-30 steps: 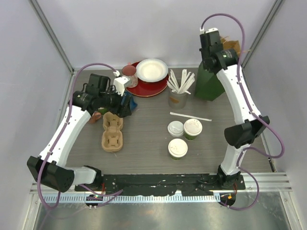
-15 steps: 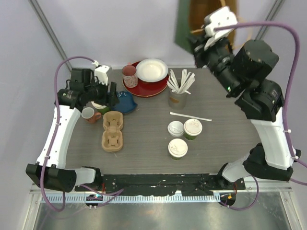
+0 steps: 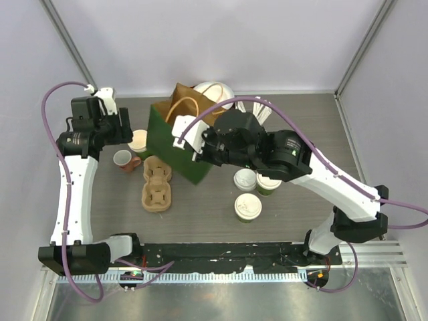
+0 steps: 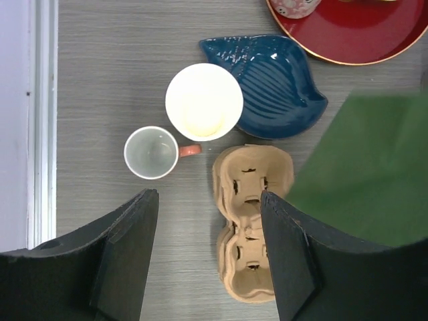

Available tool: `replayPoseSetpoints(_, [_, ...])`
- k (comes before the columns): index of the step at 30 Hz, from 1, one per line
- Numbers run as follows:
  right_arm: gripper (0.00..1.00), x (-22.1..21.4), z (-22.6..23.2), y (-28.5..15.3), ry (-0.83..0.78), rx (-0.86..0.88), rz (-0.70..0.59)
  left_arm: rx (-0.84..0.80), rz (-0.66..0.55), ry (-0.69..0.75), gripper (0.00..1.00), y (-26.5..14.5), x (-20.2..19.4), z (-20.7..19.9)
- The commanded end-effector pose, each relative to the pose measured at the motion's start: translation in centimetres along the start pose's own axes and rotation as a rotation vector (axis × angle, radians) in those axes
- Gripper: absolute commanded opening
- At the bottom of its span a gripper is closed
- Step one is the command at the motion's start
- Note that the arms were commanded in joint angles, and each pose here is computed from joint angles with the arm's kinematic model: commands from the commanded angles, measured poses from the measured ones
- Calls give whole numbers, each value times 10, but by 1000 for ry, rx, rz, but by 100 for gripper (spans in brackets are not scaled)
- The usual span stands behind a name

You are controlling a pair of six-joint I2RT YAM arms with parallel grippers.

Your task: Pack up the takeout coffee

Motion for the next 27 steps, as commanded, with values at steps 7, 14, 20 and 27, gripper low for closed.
replayPoseSetpoints(7, [1,-42,22,-37,-80,261,24,-137,28,47,58,-4,-11,-6])
replayPoseSetpoints(14, [1,-79,51,-14,-125,419,105,-238,69,34,54,0,-21,-14])
replayPoseSetpoints(20, [1,-106,66,3,-133,460,180,-303,143,116,49,6,-38,-21])
replayPoseSetpoints(27, [1,-122,80,13,-129,548,233,-465,321,347,48,19,-78,-36])
Point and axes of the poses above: each gripper's point midway between its finger pads, its own y axis out along the fingers, its own z axis along the line the jaws close on, x = y × z, the point moved 10 cm from there along -y, back along the fingers, and after that the axes turned 3 degrees about y, right-handed, at the moved point
